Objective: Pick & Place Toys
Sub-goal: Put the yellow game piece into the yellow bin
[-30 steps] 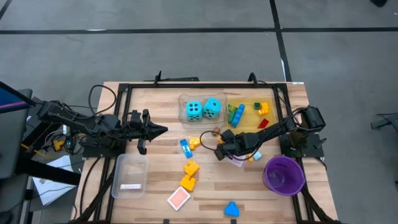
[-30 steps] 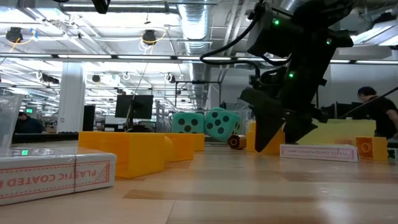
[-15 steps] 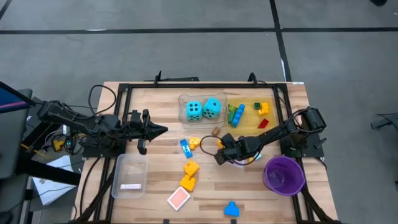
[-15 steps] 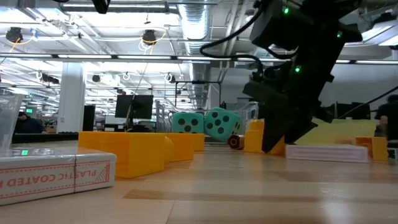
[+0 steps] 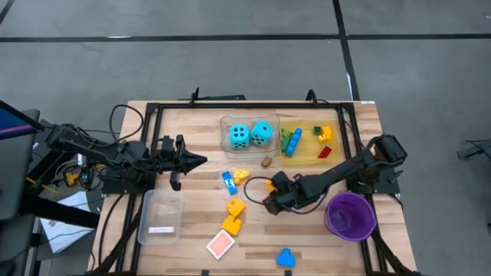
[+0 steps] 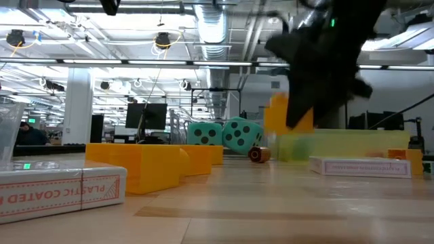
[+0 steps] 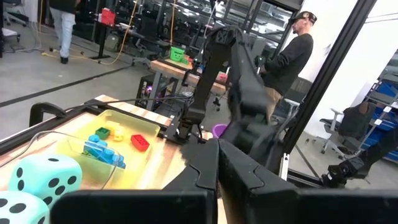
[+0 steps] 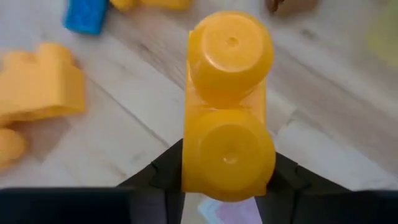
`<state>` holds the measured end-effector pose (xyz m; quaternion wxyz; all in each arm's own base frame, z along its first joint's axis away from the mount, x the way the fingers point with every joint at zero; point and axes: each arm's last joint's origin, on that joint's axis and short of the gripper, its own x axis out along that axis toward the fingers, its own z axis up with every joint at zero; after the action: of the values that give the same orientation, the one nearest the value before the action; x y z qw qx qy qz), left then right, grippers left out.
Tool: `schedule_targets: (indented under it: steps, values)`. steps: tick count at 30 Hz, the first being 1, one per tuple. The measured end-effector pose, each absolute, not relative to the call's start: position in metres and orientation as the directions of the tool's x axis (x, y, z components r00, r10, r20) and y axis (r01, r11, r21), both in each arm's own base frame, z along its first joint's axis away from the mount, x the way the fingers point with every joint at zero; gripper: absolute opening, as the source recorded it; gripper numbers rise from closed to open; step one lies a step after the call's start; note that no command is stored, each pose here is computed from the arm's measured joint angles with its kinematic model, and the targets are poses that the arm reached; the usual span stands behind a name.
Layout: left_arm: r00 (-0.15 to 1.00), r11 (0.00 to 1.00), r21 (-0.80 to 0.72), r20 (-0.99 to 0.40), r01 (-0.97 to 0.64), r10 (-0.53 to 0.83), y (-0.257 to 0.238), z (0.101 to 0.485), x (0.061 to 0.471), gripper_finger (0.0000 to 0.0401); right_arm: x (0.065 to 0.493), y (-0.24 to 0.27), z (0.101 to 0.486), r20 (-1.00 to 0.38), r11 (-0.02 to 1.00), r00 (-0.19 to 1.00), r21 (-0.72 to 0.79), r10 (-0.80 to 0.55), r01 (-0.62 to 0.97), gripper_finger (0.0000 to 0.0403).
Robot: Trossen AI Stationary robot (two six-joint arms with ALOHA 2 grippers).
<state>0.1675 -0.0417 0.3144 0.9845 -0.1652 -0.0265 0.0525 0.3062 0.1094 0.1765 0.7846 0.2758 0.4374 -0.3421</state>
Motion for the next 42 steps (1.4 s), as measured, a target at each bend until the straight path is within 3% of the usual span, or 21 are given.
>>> schedule_targets:
  steps: [4, 12, 23, 28, 42]
  values:
    - [0.993, 0.941, -0.323, 0.021, -0.099, 0.112, -0.042, 0.313, 0.168, 0.0, 0.29, 0.106, 0.209, -0.854, 0.572, 0.381, 0.124, -0.356, 0.811, 0.0128]
    - [0.994, 0.941, -0.322, 0.019, -0.1, 0.112, -0.042, 0.313, 0.168, 0.0, 0.232, 0.068, 0.275, -0.795, 0.43, 0.358, 0.138, -0.489, 0.892, 0.0141]
    - [0.993, 0.941, -0.322, 0.019, -0.1, 0.112, -0.042, 0.313, 0.168, 0.0, 0.163, 0.005, 0.315, -0.791, 0.161, 0.17, 0.092, -0.588, 0.983, 0.0136]
    - [0.993, 0.941, -0.322, 0.02, -0.1, 0.113, -0.042, 0.313, 0.168, 0.0, 0.153, -0.015, 0.307, -0.815, 0.104, 0.12, 0.074, -0.567, 0.992, 0.014]
    - [0.993, 0.941, -0.322, 0.02, -0.1, 0.113, -0.042, 0.313, 0.168, 0.0, 0.147, -0.055, 0.211, -0.905, -0.014, 0.092, 0.108, -0.415, 0.994, 0.0138]
